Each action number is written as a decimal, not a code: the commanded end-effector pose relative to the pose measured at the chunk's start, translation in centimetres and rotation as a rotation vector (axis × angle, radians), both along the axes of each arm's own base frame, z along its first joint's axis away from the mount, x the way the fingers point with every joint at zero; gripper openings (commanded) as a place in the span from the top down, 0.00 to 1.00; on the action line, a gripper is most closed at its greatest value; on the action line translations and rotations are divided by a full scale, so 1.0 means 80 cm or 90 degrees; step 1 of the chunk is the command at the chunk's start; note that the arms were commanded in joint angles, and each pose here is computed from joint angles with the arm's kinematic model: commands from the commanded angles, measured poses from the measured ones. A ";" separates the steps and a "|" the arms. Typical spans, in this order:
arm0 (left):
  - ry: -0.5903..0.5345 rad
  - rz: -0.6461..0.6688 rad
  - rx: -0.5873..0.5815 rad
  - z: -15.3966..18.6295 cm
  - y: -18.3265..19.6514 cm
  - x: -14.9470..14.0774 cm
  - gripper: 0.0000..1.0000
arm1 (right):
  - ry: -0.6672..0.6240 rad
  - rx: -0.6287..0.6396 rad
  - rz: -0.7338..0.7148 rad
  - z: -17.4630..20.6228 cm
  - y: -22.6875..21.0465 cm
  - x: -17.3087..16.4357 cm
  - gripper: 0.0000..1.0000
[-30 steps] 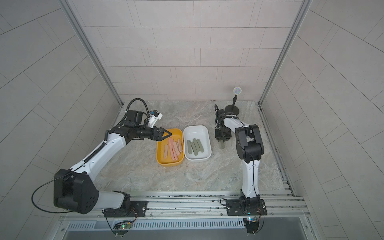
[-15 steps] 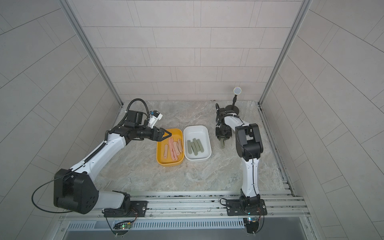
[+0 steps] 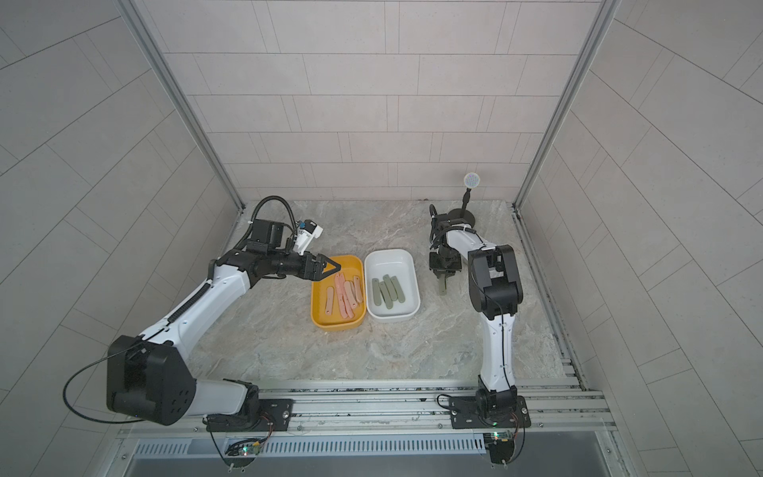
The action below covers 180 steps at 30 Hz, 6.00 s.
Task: Place the fruit knives into the storage box by color
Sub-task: Pick up the fruit knife from the center of the board, then place the fruit knife in the storage box, then move the fruit knife to the center of the board.
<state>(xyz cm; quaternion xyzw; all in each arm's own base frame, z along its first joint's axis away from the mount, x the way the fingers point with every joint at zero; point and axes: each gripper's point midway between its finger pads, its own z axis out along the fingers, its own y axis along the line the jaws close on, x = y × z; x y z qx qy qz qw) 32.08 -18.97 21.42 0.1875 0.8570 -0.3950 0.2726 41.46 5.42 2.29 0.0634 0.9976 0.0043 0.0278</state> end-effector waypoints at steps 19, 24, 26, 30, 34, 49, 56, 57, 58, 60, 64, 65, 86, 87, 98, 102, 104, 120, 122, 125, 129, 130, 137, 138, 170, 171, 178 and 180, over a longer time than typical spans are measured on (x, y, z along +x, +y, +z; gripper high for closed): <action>-0.024 0.000 -0.010 0.013 0.003 -0.001 0.12 | -0.053 -0.010 0.031 0.063 0.014 -0.006 0.78; -0.027 0.004 -0.010 0.014 0.005 0.000 0.12 | -0.081 -0.012 0.051 0.098 0.030 -0.005 0.78; -0.031 0.006 -0.010 0.017 0.007 0.000 0.12 | -0.096 -0.011 0.061 0.113 0.040 -0.003 0.78; -0.039 0.022 -0.010 0.023 0.018 0.004 0.12 | -0.118 -0.006 0.090 0.137 0.070 -0.006 0.78; -0.041 0.047 -0.023 0.031 0.036 0.009 0.12 | -0.132 0.002 0.124 0.151 0.107 -0.013 0.78; -0.036 0.089 -0.039 0.030 0.063 0.019 0.12 | -0.094 0.027 0.208 0.103 0.206 -0.032 0.77; -0.028 0.093 -0.042 0.024 0.063 0.020 0.12 | -0.062 0.011 0.207 0.063 0.201 -0.035 0.77; -0.026 0.092 -0.044 0.023 0.062 0.020 0.12 | -0.059 0.011 0.207 0.060 0.200 -0.035 0.77; -0.025 0.092 -0.045 0.023 0.063 0.020 0.12 | -0.055 0.010 0.203 0.056 0.197 -0.035 0.77; -0.024 0.093 -0.046 0.022 0.063 0.021 0.12 | -0.052 0.009 0.201 0.051 0.195 -0.035 0.77; -0.021 0.093 -0.047 0.021 0.062 0.021 0.12 | -0.047 0.008 0.194 0.046 0.189 -0.035 0.75; -0.021 0.093 -0.047 0.021 0.062 0.021 0.12 | -0.047 0.009 0.192 0.045 0.188 -0.034 0.74; -0.032 0.092 -0.051 0.029 0.061 0.021 0.12 | -0.159 0.032 0.177 0.101 0.183 -0.022 0.31; -0.034 0.091 -0.052 0.032 0.061 0.021 0.12 | -0.175 0.027 0.173 0.108 0.179 -0.020 0.29; -0.046 0.061 -0.050 0.047 0.041 0.019 0.12 | -0.230 0.023 0.055 0.143 0.082 -0.011 0.17; -0.046 0.040 -0.045 0.051 0.028 0.018 0.12 | -0.228 0.012 -0.011 0.145 0.031 -0.008 0.17; -0.047 0.027 -0.045 0.053 0.020 0.015 0.12 | -0.228 0.004 -0.041 0.146 0.004 -0.006 0.17; -0.034 -0.011 -0.031 0.030 -0.005 0.003 0.12 | -0.172 -0.009 -0.199 0.096 -0.147 0.027 0.18; -0.031 -0.012 -0.028 0.026 -0.005 0.003 0.12 | -0.163 0.004 -0.207 0.087 -0.152 0.035 0.18; -0.029 -0.012 -0.025 0.022 -0.005 0.004 0.12 | -0.153 0.027 -0.215 0.073 -0.156 0.047 0.18; -0.028 -0.012 -0.021 0.018 -0.004 0.004 0.12 | -0.140 0.056 -0.215 0.057 -0.150 0.062 0.18; -0.028 -0.011 -0.019 0.017 -0.003 0.004 0.12 | -0.139 0.062 -0.215 0.054 -0.148 0.065 0.18; -0.031 -0.011 -0.014 0.015 -0.002 0.003 0.12 | -0.110 0.084 -0.216 0.030 -0.142 0.069 0.18; -0.030 -0.010 -0.014 0.015 -0.002 0.003 0.12 | -0.106 0.085 -0.215 0.027 -0.141 0.068 0.18; -0.040 -0.009 -0.013 0.021 0.000 -0.002 0.12 | -0.001 -0.031 -0.149 -0.013 -0.124 -0.010 0.61; -0.041 -0.010 -0.013 0.021 0.000 -0.002 0.12 | 0.001 -0.034 -0.145 -0.014 -0.123 -0.010 0.65; -0.039 -0.012 -0.014 0.021 0.000 -0.003 0.12 | 0.003 -0.010 -0.104 -0.013 -0.086 -0.010 0.75; -0.041 -0.010 -0.015 0.022 0.000 -0.003 0.12 | 0.003 -0.004 -0.086 -0.011 -0.070 -0.013 0.75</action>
